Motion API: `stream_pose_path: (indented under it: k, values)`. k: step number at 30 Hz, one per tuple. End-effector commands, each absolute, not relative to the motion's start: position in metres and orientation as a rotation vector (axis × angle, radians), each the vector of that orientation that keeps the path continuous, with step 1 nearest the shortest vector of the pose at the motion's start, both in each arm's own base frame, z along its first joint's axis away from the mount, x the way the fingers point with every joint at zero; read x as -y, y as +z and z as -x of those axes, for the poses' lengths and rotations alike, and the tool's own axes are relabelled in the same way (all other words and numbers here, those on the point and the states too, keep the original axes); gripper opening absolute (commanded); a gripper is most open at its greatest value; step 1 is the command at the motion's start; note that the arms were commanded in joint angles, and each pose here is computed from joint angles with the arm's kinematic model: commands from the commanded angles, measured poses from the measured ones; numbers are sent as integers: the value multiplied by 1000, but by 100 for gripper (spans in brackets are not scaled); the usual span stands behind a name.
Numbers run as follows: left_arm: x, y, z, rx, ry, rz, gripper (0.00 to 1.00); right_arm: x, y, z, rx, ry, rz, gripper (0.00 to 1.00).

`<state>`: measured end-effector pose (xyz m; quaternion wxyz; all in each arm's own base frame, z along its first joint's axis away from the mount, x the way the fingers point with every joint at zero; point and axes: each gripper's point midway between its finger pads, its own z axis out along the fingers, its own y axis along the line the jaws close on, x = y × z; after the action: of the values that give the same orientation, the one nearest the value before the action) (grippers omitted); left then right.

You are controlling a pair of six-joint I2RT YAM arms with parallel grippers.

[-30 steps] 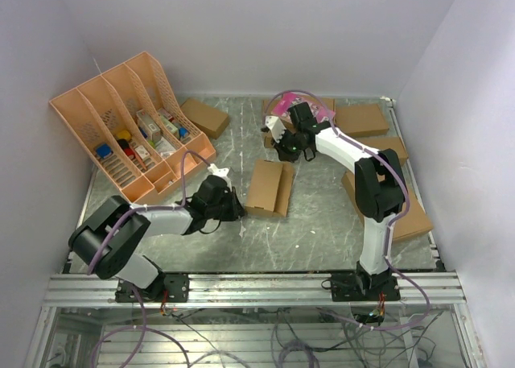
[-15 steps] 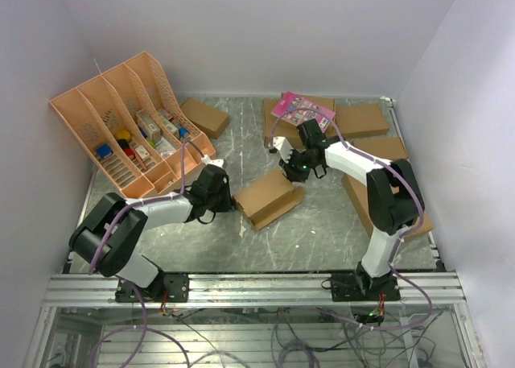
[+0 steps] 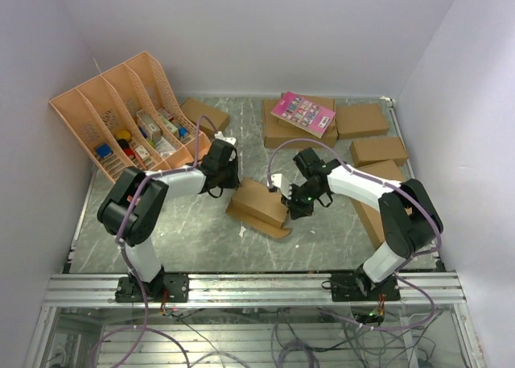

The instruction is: Fold the paper box

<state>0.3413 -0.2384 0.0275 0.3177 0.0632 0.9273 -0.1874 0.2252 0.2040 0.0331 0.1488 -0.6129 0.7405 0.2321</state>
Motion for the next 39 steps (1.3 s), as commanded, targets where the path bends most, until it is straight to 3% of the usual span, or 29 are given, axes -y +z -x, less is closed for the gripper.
stream_pose_path:
  k: [1, 6, 10, 12, 15, 17, 19, 21, 22, 23, 25, 27, 39]
  values:
    - [259, 36, -352, -2422, -567, -308, 11, -203, 41, -205, -2054, 755, 1829, 0]
    - [254, 54, -371, -2392, -474, -361, 12, -195, 60, -193, -1961, 784, 1899, 10]
    - [221, 107, -384, -2267, -327, -314, 27, -190, 88, -195, -1848, 813, 1871, 19]
    - [215, 130, -375, -2195, -352, -322, 35, -199, 106, -208, -1770, 786, 1815, 29]
    - [224, 153, -348, -2082, -520, -357, 43, -215, 130, -243, -1742, 751, 1611, 65]
    - [234, 164, -325, -2018, -678, -356, 45, -224, 145, -270, -1777, 817, 1442, 70]
    - [240, 166, -302, -1995, -809, -316, 42, -226, 148, -285, -1827, 918, 1333, 69]
    - [246, 165, -281, -1985, -898, -265, 25, -220, 134, -302, -1932, 901, 1230, 63]
    - [248, 164, -273, -1988, -917, -241, 16, -216, 127, -313, -1974, 845, 1186, 55]
    - [249, 154, -264, -2022, -916, -219, 8, -211, 118, -321, -2031, 808, 1126, 35]
    - [255, 141, -250, -2075, -907, -198, 7, -199, 106, -337, -2098, 723, 1038, 13]
    - [263, 125, -238, -2141, -881, -193, 7, -190, 97, -347, -2142, 663, 983, 2]
    - [281, 71, -241, -2361, -669, -264, 7, -198, 51, -301, -2229, 789, 1227, 0]
